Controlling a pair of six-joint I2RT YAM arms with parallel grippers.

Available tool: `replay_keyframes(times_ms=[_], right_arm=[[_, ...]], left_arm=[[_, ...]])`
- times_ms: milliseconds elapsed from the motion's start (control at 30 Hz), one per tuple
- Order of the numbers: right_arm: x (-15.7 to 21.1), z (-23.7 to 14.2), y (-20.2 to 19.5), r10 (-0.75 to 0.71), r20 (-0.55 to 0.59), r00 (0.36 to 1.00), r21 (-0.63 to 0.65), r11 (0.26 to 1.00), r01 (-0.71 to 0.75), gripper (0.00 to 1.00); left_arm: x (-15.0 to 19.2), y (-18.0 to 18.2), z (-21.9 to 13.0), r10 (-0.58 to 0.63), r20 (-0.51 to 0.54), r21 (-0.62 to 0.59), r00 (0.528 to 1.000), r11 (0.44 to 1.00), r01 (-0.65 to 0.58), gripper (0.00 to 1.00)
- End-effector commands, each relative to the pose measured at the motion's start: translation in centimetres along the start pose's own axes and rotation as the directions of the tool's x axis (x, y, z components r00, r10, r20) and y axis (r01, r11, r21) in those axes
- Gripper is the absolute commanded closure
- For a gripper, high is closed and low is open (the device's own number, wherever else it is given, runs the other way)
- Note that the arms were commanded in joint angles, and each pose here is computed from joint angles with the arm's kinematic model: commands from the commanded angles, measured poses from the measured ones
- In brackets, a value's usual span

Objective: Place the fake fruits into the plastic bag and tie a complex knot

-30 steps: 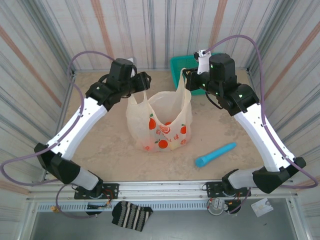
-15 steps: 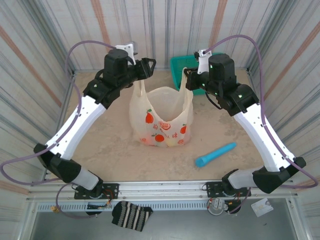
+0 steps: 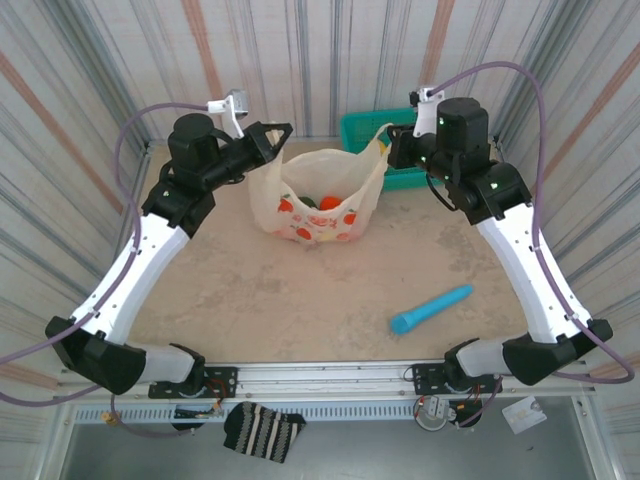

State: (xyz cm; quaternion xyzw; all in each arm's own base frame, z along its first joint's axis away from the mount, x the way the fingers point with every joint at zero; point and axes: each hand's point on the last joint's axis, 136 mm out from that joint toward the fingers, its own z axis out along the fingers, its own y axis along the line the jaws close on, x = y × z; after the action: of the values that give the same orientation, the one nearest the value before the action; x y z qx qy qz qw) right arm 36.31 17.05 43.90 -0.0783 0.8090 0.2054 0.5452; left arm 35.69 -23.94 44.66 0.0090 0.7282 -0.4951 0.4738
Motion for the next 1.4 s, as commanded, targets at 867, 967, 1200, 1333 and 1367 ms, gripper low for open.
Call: replay_keyframes(times_ms=[867, 967, 1200, 1333, 1367], right_arm=[[5.4, -0.5, 15.8, -0.259, 0.022, 0.966, -0.638, 0.740, 0.213, 0.29], [6.0, 0.7, 16.1, -0.257, 0.039, 0.966, -0.635, 0.740, 0.223, 0.30], [5.7, 2.9, 16.8, -0.241, 0.073, 0.968, -0.642, 0.731, 0.231, 0.51], [5.5, 3.3, 17.3, -0.238, 0.093, 0.967, -0.659, 0.713, 0.239, 0.91], [5.5, 3.3, 17.5, -0.235, 0.096, 0.967, -0.669, 0.704, 0.238, 0.99]], left_arm=[[-0.1, -7.0, -0.9, 0.163, 0.114, 0.137, 0.980, 0.975, -0.178, 1.00], [0.4, -7.3, -0.9, 0.175, 0.108, 0.143, 0.979, 0.971, -0.190, 1.00], [1.5, -6.7, -0.9, 0.189, 0.086, 0.146, 0.978, 0.969, -0.200, 1.00], [2.1, -7.0, -1.2, 0.230, 0.068, 0.164, 0.971, 0.957, -0.238, 0.90], [2.2, -6.9, -1.4, 0.241, 0.065, 0.159, 0.968, 0.956, -0.248, 0.87]])
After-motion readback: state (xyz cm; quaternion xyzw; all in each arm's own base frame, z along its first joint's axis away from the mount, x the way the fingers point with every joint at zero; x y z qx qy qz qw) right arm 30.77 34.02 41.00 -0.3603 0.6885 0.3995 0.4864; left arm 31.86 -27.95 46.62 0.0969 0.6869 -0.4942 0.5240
